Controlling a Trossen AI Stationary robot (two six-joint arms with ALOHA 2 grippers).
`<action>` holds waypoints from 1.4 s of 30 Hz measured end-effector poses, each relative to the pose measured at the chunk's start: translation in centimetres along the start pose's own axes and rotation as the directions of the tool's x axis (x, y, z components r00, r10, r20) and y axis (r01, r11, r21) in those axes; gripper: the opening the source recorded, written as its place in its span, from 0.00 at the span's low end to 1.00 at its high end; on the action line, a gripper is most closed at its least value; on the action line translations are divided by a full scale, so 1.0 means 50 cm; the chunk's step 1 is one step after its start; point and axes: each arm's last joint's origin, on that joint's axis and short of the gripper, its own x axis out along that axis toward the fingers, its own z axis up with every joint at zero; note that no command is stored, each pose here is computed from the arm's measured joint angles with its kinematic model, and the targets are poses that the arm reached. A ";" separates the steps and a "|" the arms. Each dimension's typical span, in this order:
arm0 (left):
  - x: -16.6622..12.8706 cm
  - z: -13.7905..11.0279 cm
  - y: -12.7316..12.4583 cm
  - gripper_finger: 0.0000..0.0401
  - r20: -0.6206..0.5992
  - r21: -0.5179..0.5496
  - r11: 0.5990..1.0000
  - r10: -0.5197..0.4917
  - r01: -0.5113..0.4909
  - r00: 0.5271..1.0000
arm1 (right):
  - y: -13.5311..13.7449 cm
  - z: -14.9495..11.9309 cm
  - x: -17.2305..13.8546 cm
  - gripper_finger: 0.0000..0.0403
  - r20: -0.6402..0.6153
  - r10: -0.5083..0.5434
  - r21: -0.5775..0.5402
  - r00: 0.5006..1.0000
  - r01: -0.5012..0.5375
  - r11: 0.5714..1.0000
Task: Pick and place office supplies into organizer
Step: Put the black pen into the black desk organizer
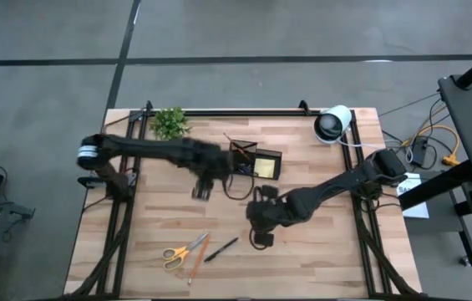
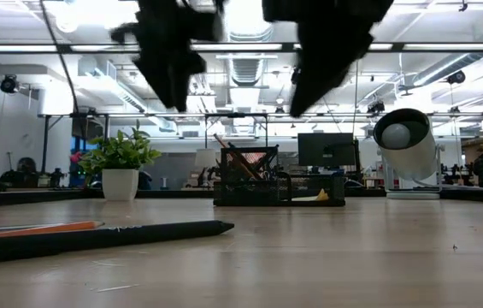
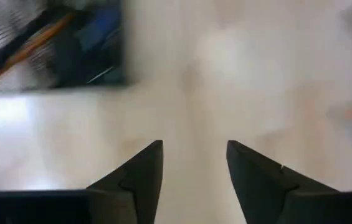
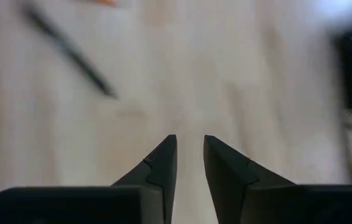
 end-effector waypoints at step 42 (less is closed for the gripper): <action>0.131 -0.103 -0.457 0.00 0.466 -0.512 0.718 -0.229 0.472 0.855 | 0.069 0.012 0.205 0.16 -0.011 0.228 -0.561 0.974 -0.195 0.804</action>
